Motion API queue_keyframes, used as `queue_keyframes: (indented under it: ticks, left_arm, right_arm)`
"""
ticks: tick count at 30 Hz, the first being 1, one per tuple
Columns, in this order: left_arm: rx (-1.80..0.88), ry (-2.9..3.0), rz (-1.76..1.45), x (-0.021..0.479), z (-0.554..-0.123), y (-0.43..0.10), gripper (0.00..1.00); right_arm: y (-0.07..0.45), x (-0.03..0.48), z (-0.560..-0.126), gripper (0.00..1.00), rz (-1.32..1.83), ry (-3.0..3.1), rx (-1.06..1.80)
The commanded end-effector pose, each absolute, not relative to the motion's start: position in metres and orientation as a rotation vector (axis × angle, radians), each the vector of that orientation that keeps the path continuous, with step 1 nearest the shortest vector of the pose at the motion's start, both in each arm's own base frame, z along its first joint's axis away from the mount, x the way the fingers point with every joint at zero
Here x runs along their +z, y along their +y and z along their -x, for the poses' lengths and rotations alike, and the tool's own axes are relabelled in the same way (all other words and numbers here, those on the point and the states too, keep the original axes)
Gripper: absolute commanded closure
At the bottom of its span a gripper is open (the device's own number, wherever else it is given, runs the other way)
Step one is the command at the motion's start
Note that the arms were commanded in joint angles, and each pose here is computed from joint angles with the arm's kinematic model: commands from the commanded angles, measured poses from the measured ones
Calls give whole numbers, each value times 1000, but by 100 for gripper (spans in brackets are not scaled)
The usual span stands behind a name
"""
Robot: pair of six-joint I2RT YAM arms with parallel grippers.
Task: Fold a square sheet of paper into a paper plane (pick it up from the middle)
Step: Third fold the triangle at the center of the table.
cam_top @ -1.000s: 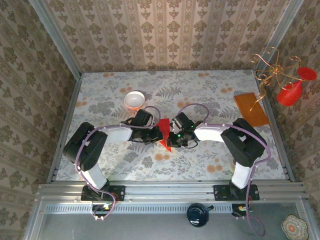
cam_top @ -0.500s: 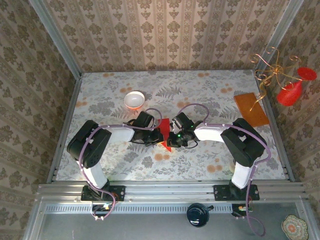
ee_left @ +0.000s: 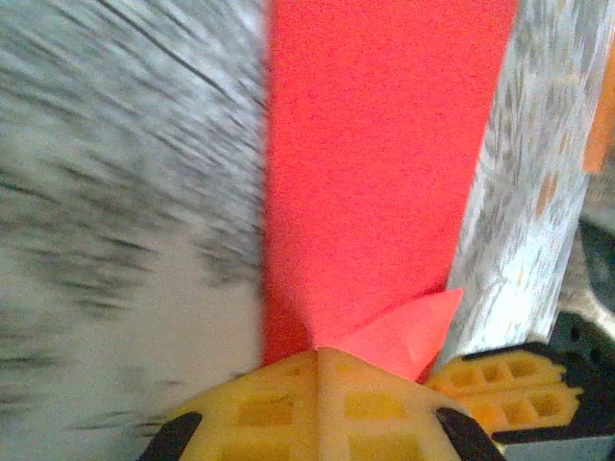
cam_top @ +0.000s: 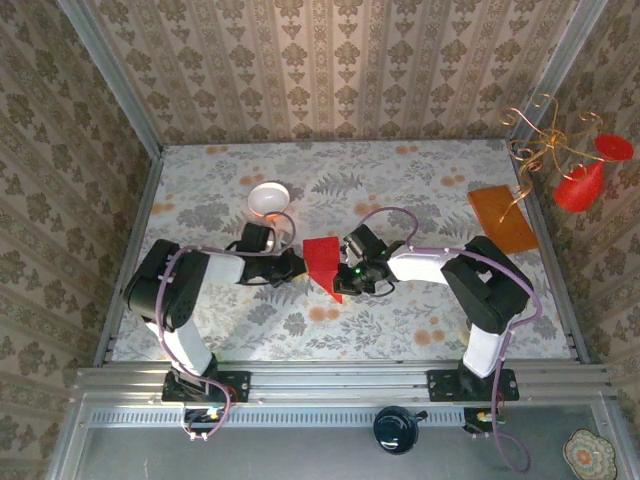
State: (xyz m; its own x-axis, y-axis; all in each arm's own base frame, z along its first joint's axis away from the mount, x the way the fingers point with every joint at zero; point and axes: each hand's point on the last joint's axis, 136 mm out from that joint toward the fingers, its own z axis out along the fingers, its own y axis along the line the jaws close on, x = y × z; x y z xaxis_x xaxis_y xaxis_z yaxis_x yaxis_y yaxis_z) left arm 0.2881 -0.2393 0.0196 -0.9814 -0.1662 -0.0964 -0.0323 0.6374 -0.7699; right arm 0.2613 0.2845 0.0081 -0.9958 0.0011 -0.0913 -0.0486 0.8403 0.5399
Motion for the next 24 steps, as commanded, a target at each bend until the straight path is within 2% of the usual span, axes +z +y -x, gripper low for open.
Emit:
queue_keyframes:
  ticks: [1, 7, 10, 13, 16, 24]
  left_arm:
    - [-1043, 2711, 242, 2, -303, -195, 93]
    - [-1017, 2670, 184, 41, -315, -194, 92]
    - [-1057, 2645, 189, 58, -312, -200, 89]
    - [-1086, 2642, 195, 68, -303, -209, 83]
    - [-1122, 2648, 208, 73, -292, -221, 73]
    - [-1238, 2700, 281, 62, -269, -250, 56]
  right_arm:
    - [212, -55, -207, 100, -117, 3213, 376]
    - [261, -9, -248, 99, -53, 3023, 703]
    - [291, 35, -276, 93, -24, 2858, 890]
    - [304, 67, -294, 81, -30, 2714, 1000]
    - [303, 71, -299, 75, -59, 2656, 1016]
    - [303, 51, -307, 75, -114, 2672, 996]
